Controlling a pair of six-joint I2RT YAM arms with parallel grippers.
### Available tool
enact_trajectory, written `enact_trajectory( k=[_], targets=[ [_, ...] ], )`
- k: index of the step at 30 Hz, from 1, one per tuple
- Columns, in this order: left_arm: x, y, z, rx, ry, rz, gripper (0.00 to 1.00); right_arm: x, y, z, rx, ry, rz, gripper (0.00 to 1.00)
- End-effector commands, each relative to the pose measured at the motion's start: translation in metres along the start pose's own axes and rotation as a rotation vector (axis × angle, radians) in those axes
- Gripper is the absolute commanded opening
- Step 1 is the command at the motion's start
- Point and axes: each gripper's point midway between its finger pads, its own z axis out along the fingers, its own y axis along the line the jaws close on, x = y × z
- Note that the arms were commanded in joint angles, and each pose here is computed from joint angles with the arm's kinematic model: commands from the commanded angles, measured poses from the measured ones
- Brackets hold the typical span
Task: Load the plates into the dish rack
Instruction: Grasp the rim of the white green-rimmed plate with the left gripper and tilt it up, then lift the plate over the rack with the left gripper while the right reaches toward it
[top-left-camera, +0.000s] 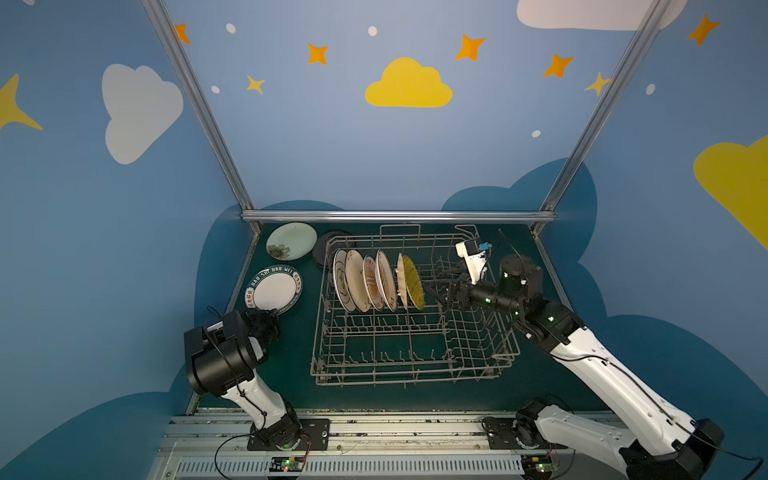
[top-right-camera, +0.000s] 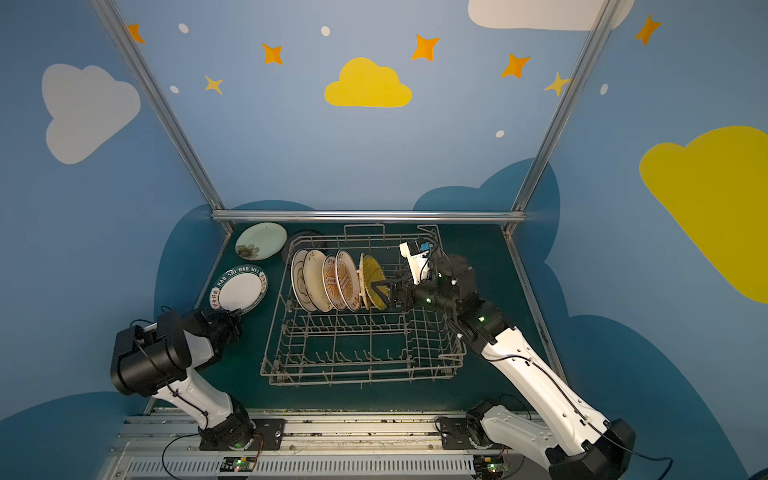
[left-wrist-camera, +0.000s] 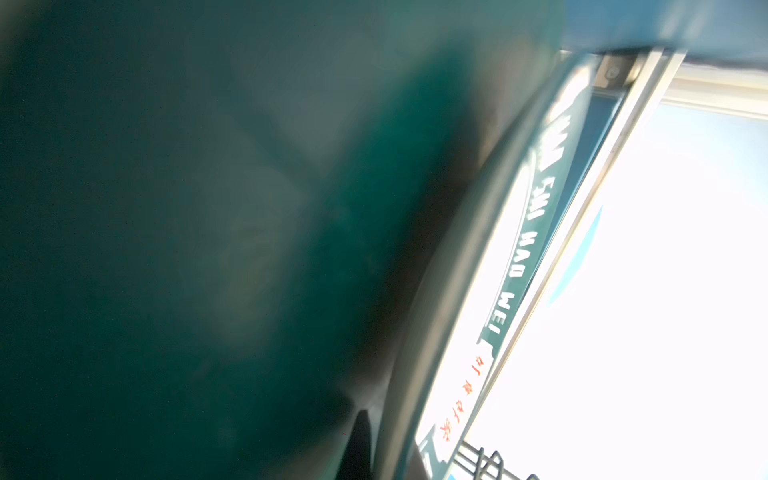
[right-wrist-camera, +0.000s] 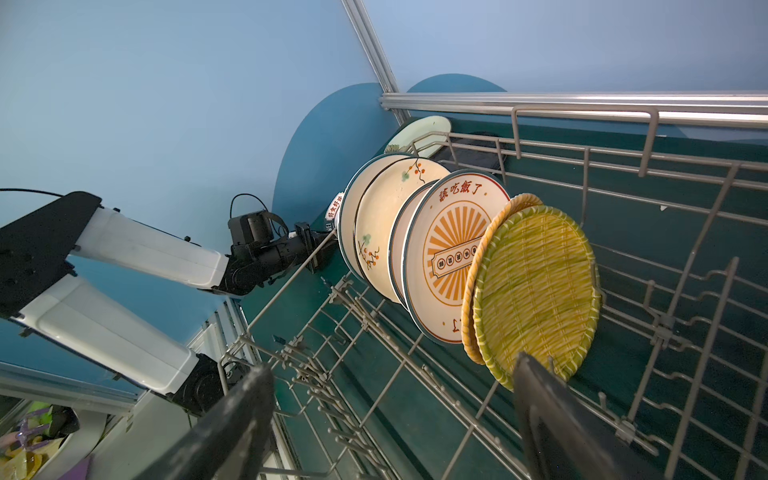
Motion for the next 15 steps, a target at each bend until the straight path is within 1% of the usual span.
enact_trajectory(
  k=[1, 6, 9, 11, 15],
  targets=[
    [-0.002, 0.032, -0.013, -0.135, -0.044, -0.042, 0.04, -0.01, 0.003, -0.008, 0.009, -0.026, -0.006, 0.87],
    [0.006, 0.012, -0.031, -0.113, -0.036, -0.004, 0.04, -0.011, 0.003, -0.007, 0.011, -0.022, -0.005, 0.88],
    [0.007, -0.001, -0.048, -0.101, -0.057, 0.001, 0.04, -0.011, 0.003, -0.007, 0.011, -0.021, -0.006, 0.88],
    [0.009, -0.013, -0.06, -0.083, -0.066, 0.007, 0.04, -0.011, 0.003, -0.008, 0.015, -0.018, -0.011, 0.88],
    [0.015, -0.042, -0.083, -0.059, -0.063, 0.054, 0.04, -0.013, 0.002, -0.01, 0.029, -0.024, -0.028, 0.88]
  ],
)
